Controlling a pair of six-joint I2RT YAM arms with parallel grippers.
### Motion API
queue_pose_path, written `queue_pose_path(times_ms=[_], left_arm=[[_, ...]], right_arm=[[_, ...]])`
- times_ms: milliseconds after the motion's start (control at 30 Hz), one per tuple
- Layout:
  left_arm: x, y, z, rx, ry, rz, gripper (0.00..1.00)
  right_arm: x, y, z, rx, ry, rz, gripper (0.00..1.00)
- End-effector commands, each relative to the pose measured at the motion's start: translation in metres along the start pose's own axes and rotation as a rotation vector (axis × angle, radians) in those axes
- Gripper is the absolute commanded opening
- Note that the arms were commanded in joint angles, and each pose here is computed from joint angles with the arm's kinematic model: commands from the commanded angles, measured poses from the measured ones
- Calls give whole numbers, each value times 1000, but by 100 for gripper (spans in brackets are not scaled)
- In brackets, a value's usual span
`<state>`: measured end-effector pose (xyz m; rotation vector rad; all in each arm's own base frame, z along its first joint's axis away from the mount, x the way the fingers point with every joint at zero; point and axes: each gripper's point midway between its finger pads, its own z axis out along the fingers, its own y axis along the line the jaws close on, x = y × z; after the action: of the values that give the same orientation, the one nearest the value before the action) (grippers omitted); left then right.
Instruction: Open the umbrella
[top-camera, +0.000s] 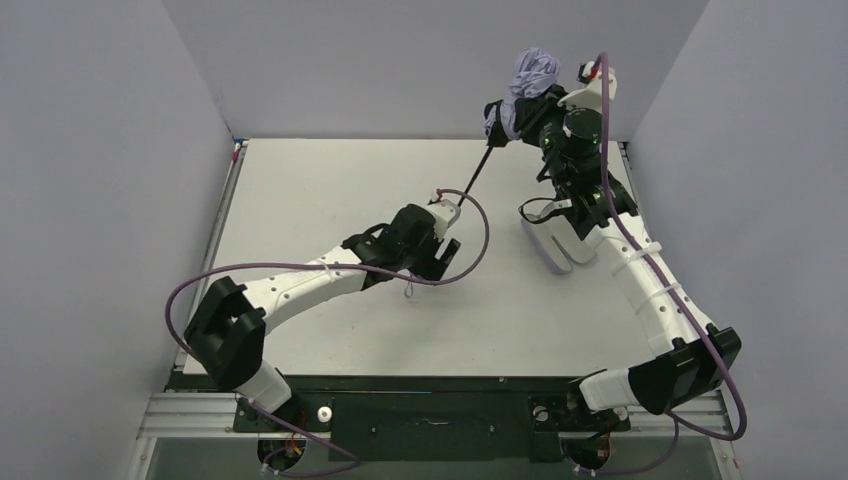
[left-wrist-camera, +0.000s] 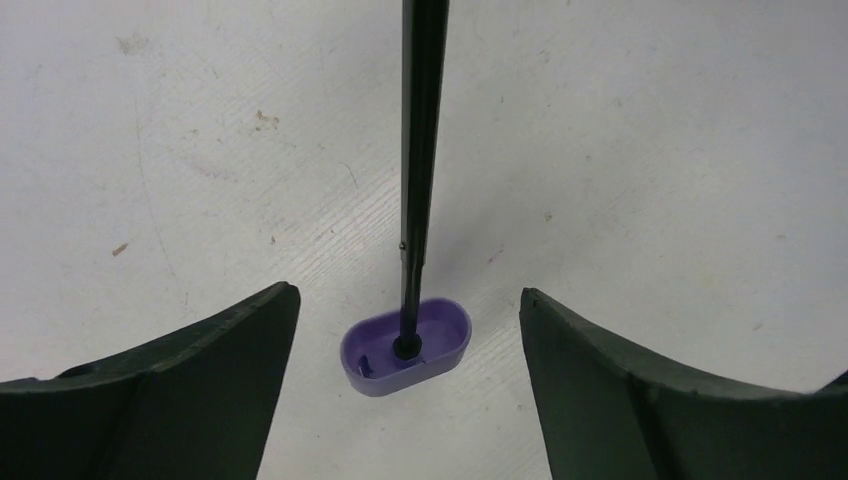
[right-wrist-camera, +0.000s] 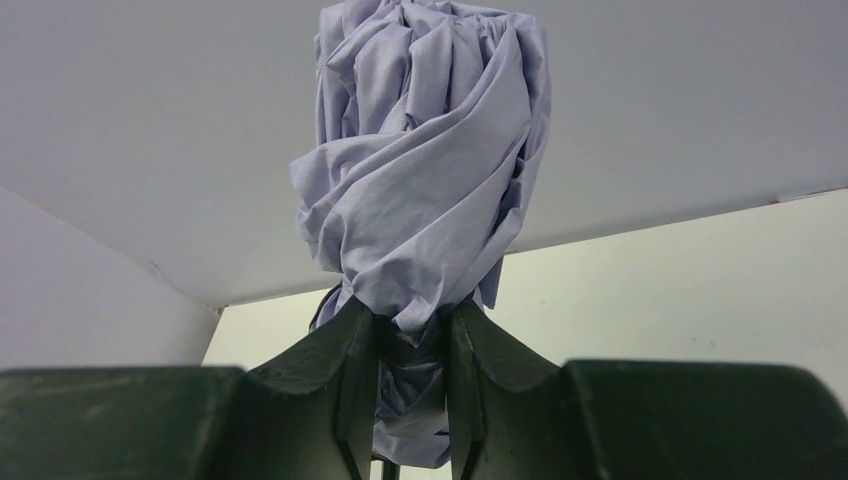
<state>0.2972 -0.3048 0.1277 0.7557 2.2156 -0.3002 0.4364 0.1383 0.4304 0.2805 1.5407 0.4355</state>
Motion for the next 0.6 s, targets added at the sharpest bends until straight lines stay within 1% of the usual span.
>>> queue_pose_path(times_ms=[0,167,200,300,367,400,433,467,500,567], left_arm=[[-102,-15,-60,133,-304,-27,84],[-144,-28,-104,261,-455,-24,100],[-153,-28,-115,300,-482,-16,98],[-168,-20,-137,369,-517,-12,97],[-182,-5,-148,428,-549,-43,97],[-193,9,-158,446,-571,-77,97],[-197,15,-157,457,-570,-99,97],[-207,28,-166,471,-590,-130,97],[-212,42,-166,462,-601,-151,97],[-223,48,-175,496,-628,-175,97]], right_arm=[[-41,34,-22,-167,-129,69,0],[-24,47,-28,-264,-83,98,0],[-19,50,-28,-292,-64,98,0],[-19,58,-30,-352,-52,115,0],[-19,65,-33,-429,-30,129,0],[-19,67,-34,-452,-19,152,0],[-20,69,-37,-503,-16,156,0],[-20,72,-38,-533,-2,188,0],[-23,77,-42,-593,0,194,0],[-25,84,-48,-680,19,237,0]])
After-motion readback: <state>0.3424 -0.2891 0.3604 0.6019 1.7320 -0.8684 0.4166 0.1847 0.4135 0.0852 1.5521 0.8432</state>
